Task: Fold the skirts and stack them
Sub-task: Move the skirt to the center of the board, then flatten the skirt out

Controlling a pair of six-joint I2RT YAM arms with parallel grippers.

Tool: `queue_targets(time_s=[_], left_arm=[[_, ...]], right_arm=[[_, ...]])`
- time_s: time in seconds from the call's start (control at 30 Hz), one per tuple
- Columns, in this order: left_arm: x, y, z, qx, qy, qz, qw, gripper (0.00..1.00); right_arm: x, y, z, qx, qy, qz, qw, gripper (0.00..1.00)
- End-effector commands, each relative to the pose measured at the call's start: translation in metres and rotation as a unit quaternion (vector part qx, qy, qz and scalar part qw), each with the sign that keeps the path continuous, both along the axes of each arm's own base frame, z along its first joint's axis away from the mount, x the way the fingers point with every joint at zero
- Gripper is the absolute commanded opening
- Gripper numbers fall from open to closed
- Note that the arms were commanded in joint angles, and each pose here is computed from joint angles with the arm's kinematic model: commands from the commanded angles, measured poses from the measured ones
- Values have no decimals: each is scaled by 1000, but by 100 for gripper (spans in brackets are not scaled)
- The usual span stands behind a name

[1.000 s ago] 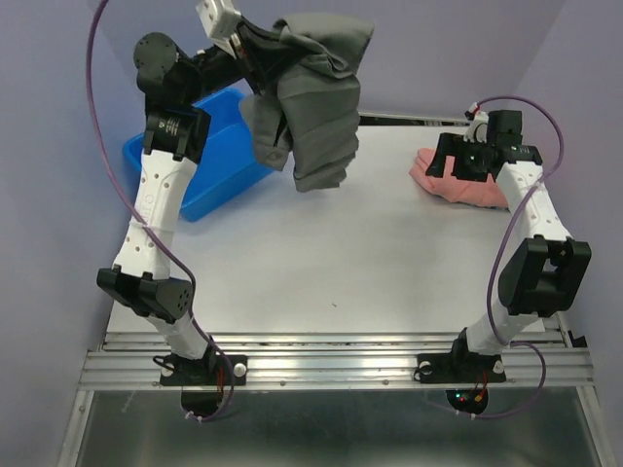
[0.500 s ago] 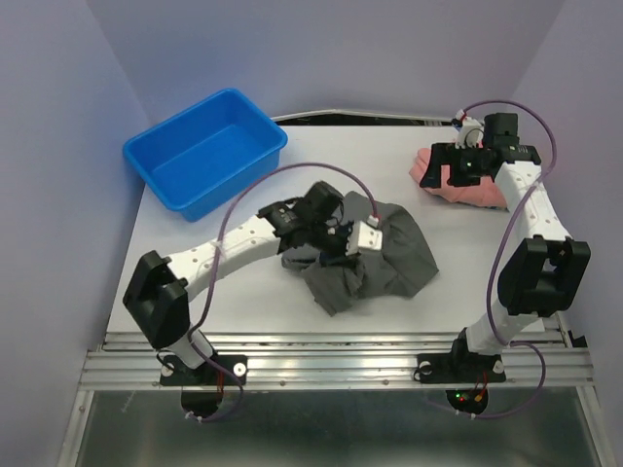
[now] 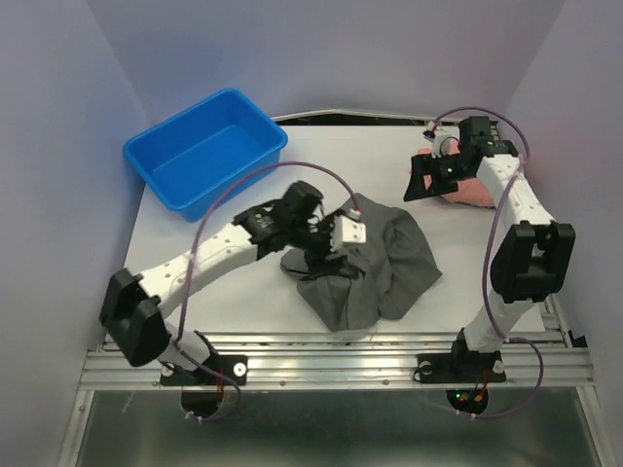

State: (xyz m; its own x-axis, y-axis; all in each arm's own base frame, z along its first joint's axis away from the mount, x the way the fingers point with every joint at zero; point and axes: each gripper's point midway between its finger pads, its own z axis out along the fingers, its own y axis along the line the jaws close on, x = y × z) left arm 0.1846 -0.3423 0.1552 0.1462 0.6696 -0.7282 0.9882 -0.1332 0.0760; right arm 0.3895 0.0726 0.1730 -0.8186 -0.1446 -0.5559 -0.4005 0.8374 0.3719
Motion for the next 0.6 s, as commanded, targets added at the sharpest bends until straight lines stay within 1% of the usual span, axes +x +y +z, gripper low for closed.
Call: queue_targets(time_s=[0.0,0.03,0.07,0.13,0.17,0.2,0.23,0.3,0.33,0.4,0.43,0.5,0.53,0.57], left_arm=[[29,50,67,-99,45,145,983,83],[37,63,66,-102,62,183,976,84],[57,85,66,-107,72,238,963,86],[61,106,64,-110,119,292,942,87],[67,121,55,-110,143,321,930,87],[68,126,50,-109,163,336,921,87],[67,131,34,-97,201,360,906,87],[68,136,13,-82,261,385,882,82],[68,136,7,-78,280,391,874,82],[67,136,-16,-58,327,408,851,80],[61,137,-26,-54,360,423,830,80],[64,142,-35,-56,379,442,811,83],[65,151,-45,-57,399,461,791,84],[61,150,-45,-66,432,462,772,89]], right_arm=[[23,42,22,7,-50,52,997,86],[28,50,21,8,-52,56,997,86],[34,58,20,9,-59,65,996,85],[45,77,14,10,-61,89,994,83],[43,95,9,4,-62,116,991,82],[44,104,4,-1,-61,129,990,81],[43,119,-11,-7,-52,151,987,80],[45,125,-30,-24,-38,156,987,79],[48,128,-38,-31,-34,155,987,80],[64,125,-56,-45,-31,129,990,82],[77,122,-63,-63,-37,117,990,83],[91,120,-68,-76,-43,105,991,84],[96,120,-69,-78,-42,98,991,85],[106,120,-72,-83,-47,91,991,87]])
